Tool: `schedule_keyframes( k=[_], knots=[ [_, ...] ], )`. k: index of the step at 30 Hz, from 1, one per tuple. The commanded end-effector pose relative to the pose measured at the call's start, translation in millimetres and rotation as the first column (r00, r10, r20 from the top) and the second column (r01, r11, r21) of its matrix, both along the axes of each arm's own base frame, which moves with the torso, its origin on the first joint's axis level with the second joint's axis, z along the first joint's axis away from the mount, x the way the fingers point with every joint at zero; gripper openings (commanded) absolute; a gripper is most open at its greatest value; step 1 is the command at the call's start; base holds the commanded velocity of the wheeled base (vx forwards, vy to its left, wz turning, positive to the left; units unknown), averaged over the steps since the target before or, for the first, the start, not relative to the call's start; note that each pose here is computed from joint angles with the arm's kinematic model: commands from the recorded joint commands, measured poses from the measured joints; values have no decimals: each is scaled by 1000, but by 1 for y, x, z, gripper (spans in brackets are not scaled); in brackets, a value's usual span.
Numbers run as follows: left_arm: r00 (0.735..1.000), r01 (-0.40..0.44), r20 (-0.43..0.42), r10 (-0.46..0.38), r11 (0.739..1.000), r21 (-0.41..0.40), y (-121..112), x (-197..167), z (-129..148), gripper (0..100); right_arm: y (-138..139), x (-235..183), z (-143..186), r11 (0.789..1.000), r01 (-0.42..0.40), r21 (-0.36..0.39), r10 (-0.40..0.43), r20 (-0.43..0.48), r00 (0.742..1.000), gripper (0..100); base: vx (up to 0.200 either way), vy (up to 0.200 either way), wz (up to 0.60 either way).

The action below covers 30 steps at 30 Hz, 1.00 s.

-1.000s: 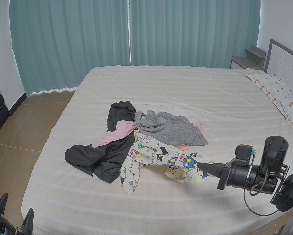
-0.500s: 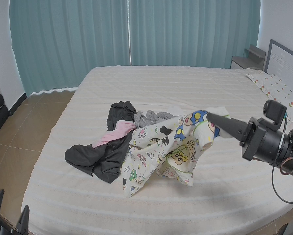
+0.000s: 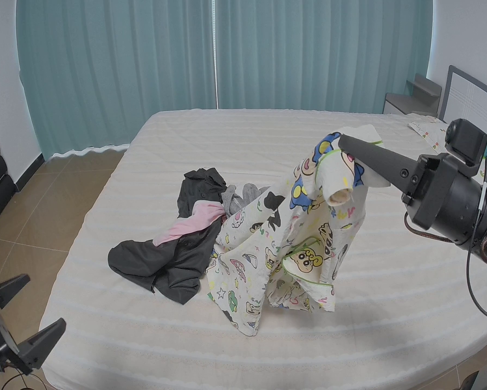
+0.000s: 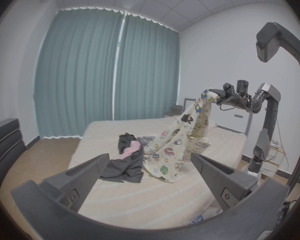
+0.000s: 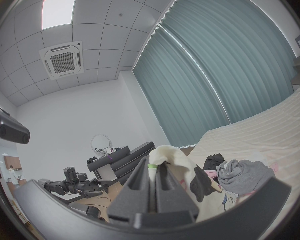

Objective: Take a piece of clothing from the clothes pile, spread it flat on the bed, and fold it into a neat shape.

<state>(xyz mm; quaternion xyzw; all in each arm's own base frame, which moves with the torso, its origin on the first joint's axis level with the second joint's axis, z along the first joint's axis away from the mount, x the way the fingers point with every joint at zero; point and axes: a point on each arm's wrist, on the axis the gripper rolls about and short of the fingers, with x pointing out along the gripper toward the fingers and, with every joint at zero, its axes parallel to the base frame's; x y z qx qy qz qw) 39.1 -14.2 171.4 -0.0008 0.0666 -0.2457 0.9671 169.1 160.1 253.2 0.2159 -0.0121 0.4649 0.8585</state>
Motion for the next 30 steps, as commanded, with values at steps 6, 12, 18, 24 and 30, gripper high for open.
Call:
schedule_keyframes(
  k=[6, 12, 18, 24, 30],
  knots=[
    [899, 266, -368, -235, 964, 32, -127, 151, -91, 100, 44, 31, 3, 997, 71, 7, -71, -33, 997, 0, 0, 0, 0],
    [935, 181, -317, -159, 983, 43, -164, 162, -127, 100, 42, 30, 9, 996, 89, 25, -89, -23, 996, 0, 0, 0, 0],
    [932, 139, -328, -155, 988, -73, -195, 144, -139, 100, 38, 33, 7, 994, 109, 19, -109, -28, 994, 0, 0, 0, 0],
    [949, 79, -299, -103, 993, -90, -208, 157, -157, 100, 38, 34, 5, 994, 110, 14, -110, -35, 993, 0, 0, 0, 0],
    [956, 61, -275, -102, 986, -154, -219, 160, -156, 100, 39, 34, 4, 994, 110, 12, -110, -37, 993, 0, 0, 0, 0]
  ],
)
